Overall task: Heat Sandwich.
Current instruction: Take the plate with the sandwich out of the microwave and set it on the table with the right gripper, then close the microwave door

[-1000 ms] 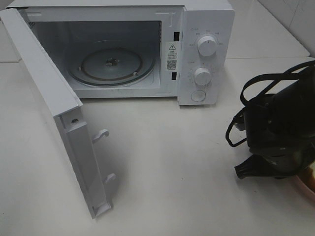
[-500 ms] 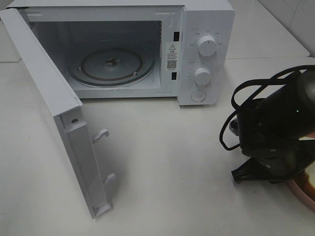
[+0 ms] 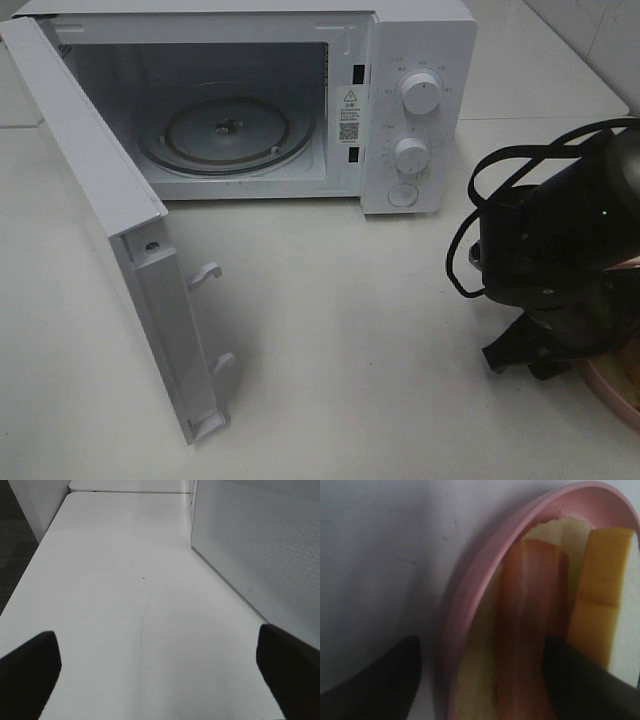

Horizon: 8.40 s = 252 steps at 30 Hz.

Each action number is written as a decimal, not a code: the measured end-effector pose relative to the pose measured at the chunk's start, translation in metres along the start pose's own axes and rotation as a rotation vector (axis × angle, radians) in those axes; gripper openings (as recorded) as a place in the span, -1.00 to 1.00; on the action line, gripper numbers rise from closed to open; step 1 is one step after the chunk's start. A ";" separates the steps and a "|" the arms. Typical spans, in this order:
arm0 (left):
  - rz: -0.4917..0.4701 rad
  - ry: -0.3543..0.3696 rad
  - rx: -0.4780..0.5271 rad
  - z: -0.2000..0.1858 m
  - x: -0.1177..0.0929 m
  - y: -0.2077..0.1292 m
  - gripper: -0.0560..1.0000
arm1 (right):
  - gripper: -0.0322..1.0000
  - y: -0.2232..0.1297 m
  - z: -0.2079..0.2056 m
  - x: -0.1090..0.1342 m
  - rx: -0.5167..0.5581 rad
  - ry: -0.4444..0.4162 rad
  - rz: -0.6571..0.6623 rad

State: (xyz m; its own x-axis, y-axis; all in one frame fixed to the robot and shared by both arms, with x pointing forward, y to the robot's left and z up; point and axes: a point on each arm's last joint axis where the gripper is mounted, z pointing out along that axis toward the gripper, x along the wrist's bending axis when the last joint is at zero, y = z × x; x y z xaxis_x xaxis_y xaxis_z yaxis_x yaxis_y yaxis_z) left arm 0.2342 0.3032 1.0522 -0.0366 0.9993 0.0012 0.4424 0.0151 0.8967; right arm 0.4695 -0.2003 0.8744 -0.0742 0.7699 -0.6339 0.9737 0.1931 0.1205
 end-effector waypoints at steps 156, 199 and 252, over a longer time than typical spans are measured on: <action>-0.002 -0.003 0.000 0.000 0.000 0.000 0.98 | 0.54 -0.232 -0.124 -0.167 -0.792 0.591 0.511; 0.081 -0.040 -0.209 0.145 -0.008 0.014 -0.89 | 0.54 -0.232 -0.124 -0.167 -0.792 0.591 0.511; 0.157 -0.502 -0.221 0.265 -0.147 0.001 -0.89 | 0.54 -0.232 -0.124 -0.167 -0.792 0.591 0.511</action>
State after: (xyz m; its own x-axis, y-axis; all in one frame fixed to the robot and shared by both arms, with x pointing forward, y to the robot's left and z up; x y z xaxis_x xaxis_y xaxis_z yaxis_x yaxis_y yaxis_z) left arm 0.4774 0.1650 0.9354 0.4690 0.8830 -0.0200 0.2081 -0.0885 0.9741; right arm 0.2291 -0.2981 1.0469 0.0000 0.9977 0.0680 0.5219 -0.0580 0.8510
